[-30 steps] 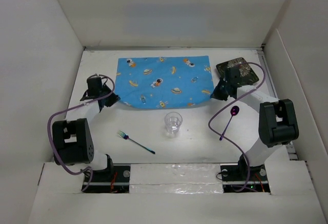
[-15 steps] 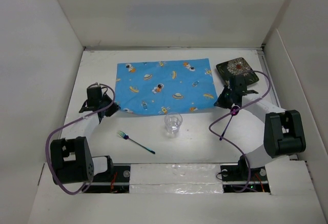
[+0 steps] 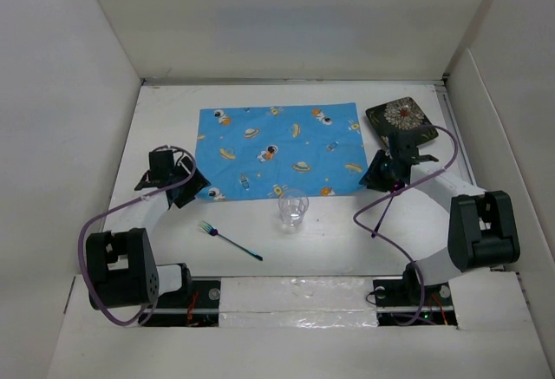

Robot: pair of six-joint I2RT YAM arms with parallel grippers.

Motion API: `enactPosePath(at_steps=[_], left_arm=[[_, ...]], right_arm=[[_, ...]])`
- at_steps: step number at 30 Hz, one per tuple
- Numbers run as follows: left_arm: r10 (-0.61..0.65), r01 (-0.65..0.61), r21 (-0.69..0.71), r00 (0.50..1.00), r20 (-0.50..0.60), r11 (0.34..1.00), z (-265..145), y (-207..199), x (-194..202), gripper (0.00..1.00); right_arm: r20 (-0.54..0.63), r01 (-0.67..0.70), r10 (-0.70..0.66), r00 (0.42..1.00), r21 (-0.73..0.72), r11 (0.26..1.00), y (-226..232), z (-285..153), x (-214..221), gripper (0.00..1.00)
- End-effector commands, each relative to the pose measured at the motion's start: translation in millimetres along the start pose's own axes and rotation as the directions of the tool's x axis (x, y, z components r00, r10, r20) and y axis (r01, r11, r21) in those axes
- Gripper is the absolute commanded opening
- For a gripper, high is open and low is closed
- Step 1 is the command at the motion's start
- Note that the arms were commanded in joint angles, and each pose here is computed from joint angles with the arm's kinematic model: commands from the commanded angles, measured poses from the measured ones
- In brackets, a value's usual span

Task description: Set the dinner table for one person

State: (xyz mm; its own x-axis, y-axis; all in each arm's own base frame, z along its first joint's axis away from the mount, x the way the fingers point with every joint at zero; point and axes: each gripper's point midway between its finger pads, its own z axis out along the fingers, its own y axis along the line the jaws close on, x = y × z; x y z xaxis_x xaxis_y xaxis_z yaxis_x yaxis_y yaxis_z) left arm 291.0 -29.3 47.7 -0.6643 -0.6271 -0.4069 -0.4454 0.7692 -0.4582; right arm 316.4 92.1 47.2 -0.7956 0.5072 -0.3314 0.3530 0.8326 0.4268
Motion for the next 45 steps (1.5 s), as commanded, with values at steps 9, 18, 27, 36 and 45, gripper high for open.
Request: enactPosePath(at_steps=[9, 18, 27, 36, 45], left_arm=[[0.165, -0.202, 0.136, 0.956, 0.244, 0.970, -61, -101, -98, 0.87], [0.266, -0.351, 0.295, 0.919, 0.292, 0.889, -84, -163, -98, 0.47], [0.315, -0.383, 0.325, 0.917, 0.244, 0.865, -77, -158, -67, 0.03], [0.317, -0.390, 0.336, 0.914, 0.253, 0.857, -80, -162, -70, 0.33], [0.315, -0.392, 0.336, 0.912, 0.264, 0.856, -78, -168, -78, 0.33]], right_arm=[[0.290, -0.012, 0.063, 0.955, -0.172, 0.985, 56, -69, -136, 0.56], [0.368, -0.354, 0.404, 0.837, -0.199, 0.914, -34, -38, -206, 0.00], [0.329, -0.514, 0.524, 0.785, -0.127, 0.849, -75, 7, -219, 0.58], [0.287, -0.652, 0.661, 0.693, -0.141, 0.745, -86, 36, -223, 0.55], [0.265, -0.757, 0.767, 0.585, -0.160, 0.633, -87, 45, -229, 0.28]])
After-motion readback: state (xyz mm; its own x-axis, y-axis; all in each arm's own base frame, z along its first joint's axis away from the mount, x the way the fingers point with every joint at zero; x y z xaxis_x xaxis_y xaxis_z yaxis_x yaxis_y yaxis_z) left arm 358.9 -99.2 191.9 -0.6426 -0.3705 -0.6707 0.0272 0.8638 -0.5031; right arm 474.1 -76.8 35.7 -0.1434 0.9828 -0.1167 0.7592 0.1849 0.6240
